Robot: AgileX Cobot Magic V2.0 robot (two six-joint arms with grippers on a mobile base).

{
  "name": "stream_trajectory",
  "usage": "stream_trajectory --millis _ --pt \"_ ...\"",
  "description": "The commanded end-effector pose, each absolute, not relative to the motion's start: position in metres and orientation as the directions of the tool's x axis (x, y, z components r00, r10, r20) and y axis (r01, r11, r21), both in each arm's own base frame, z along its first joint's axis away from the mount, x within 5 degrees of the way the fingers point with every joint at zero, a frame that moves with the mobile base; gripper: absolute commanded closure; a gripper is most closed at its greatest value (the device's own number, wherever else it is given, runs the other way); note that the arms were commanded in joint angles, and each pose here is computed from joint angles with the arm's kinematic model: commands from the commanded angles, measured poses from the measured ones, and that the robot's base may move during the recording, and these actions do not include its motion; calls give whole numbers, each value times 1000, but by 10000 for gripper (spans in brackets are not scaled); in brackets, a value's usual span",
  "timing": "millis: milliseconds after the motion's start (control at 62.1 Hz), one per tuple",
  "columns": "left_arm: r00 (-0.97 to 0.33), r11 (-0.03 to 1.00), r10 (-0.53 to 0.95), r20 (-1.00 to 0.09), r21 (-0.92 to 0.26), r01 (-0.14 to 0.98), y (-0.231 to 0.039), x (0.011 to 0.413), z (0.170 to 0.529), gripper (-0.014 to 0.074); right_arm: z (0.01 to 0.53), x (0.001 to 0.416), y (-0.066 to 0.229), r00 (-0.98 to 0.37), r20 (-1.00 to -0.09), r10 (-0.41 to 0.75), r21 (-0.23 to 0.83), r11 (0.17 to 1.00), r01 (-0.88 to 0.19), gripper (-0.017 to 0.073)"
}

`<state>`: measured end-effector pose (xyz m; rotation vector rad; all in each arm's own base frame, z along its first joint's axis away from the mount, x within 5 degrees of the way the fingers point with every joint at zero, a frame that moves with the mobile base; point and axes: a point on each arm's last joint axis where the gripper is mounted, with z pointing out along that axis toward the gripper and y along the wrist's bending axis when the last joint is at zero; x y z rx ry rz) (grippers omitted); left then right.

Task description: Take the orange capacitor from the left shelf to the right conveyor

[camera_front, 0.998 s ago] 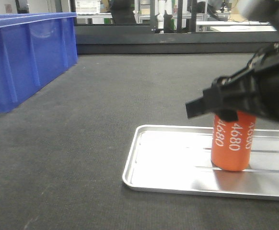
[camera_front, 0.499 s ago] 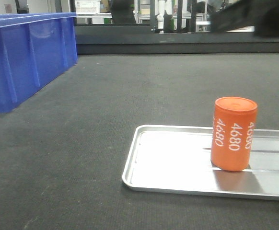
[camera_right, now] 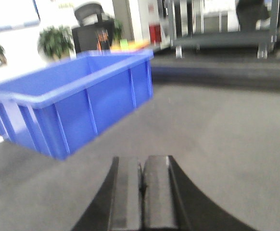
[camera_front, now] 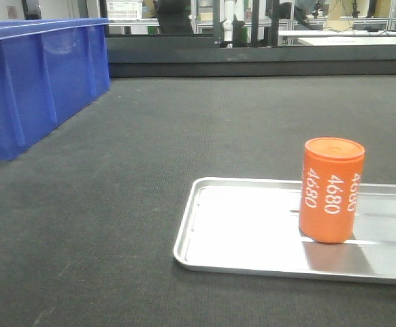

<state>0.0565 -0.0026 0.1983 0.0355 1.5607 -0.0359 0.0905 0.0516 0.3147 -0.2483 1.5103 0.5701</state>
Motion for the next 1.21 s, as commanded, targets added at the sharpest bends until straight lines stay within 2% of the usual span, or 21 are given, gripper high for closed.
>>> stream_trajectory --millis 0,451,531,644,772,869,1191 --pt "79 999 -14 -997 -10 48 -3 57 197 719 334 86 49 68 -966 250 179 835 -521 505" --pt "79 999 -14 -997 -10 48 -3 57 197 719 334 85 47 75 -967 244 174 844 -508 505" --pt "79 999 -14 -997 -10 48 -3 57 197 719 334 82 40 113 -974 199 127 881 -456 505" --pt "79 999 -14 -997 -10 48 -3 57 197 719 333 72 22 176 -981 87 31 954 -299 505" --pt "79 999 -14 -997 -10 48 -3 57 197 719 326 54 9 233 -971 58 19 986 -167 505" --pt "79 999 -14 -997 -10 48 -3 57 197 719 312 45 7 267 -962 60 18 988 -156 505" --pt "79 999 -14 -997 -10 48 -3 57 197 719 264 42 6 224 -973 56 22 988 -155 505"
